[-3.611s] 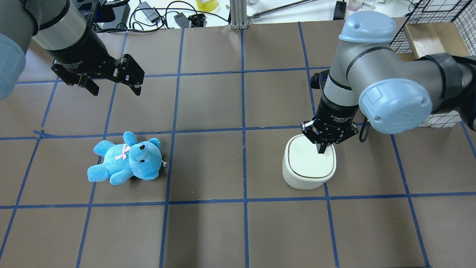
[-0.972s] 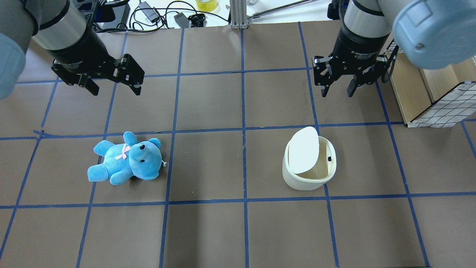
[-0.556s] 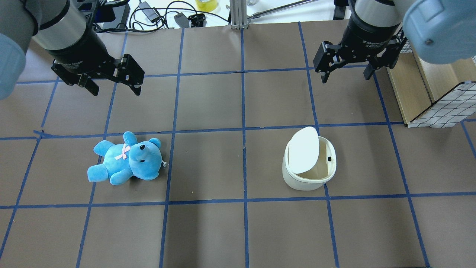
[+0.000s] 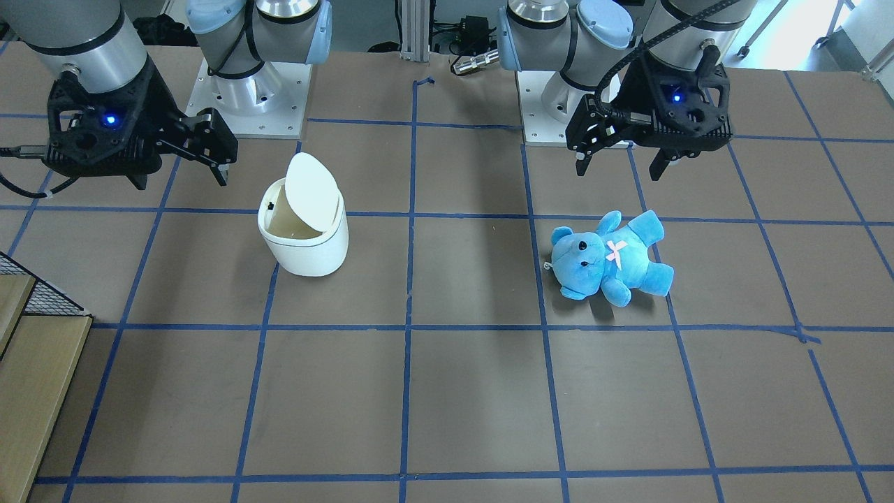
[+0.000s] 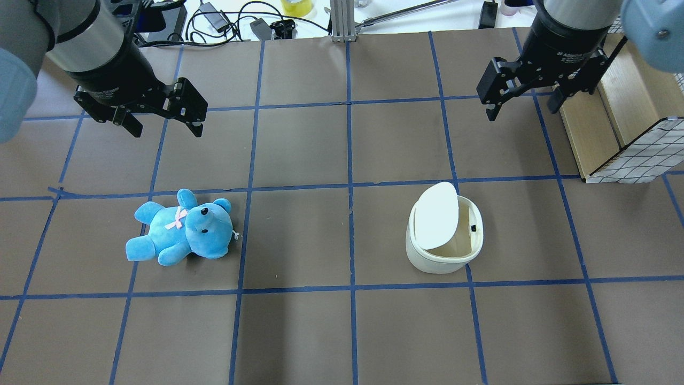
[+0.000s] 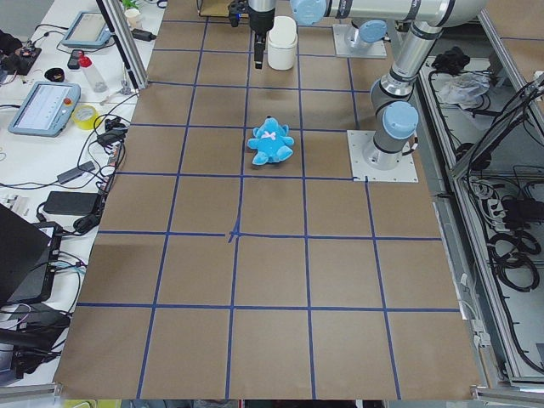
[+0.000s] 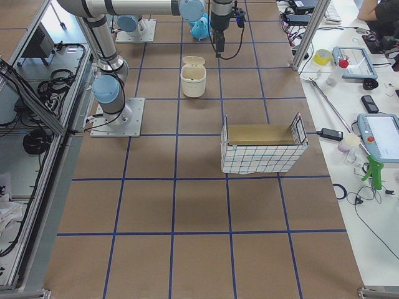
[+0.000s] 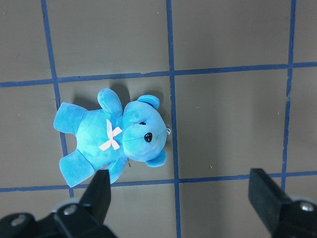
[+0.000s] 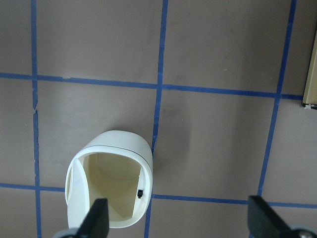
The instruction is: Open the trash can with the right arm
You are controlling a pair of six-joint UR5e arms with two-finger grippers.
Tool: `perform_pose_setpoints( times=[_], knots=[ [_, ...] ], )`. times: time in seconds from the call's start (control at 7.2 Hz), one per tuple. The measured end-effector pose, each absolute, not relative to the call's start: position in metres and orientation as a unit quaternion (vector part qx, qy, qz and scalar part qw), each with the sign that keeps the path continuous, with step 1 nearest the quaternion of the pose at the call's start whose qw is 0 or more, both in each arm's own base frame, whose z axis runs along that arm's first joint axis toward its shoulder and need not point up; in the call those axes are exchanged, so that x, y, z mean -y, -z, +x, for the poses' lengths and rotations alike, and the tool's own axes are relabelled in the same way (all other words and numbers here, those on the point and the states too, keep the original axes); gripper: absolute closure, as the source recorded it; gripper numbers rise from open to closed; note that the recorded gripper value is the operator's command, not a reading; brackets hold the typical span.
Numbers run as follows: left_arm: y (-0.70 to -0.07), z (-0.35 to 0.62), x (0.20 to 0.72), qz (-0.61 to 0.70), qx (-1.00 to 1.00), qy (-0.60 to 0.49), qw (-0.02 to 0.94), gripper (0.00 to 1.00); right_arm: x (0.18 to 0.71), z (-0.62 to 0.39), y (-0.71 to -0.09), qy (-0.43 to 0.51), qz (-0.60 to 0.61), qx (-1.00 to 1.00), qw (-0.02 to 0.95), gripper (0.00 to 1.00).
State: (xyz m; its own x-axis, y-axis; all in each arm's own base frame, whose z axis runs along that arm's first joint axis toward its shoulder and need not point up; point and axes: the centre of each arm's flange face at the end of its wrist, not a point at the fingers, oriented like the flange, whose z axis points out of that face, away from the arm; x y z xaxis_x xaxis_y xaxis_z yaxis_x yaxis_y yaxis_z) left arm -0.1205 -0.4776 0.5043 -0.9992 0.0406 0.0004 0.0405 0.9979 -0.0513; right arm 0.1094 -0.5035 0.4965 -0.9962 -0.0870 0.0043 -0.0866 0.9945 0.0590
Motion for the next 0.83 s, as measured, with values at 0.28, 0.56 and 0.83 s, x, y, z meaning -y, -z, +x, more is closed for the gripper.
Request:
perform_pose_setpoints(
  times=[0.28, 0.56, 0.83],
  knots=[
    [-0.504, -0.12, 0.478, -0.02, 0.999, -0.026, 0.001, 0.0, 0.502, 0.107, -0.507, 0.029, 0.042, 0.999, 0.007, 0.0],
    [-0.504, -0.121, 0.478, -0.02, 0.999, -0.026, 0.001, 0.0, 0.504, 0.107, -0.513, 0.009, 0.039, 0.999, 0.01, 0.0],
    [-0.504, -0.12, 0.478, -0.02, 0.999, -0.026, 0.001, 0.0, 0.504, 0.108, -0.514, 0.009, 0.033, 0.999, 0.006, 0.0]
  ],
)
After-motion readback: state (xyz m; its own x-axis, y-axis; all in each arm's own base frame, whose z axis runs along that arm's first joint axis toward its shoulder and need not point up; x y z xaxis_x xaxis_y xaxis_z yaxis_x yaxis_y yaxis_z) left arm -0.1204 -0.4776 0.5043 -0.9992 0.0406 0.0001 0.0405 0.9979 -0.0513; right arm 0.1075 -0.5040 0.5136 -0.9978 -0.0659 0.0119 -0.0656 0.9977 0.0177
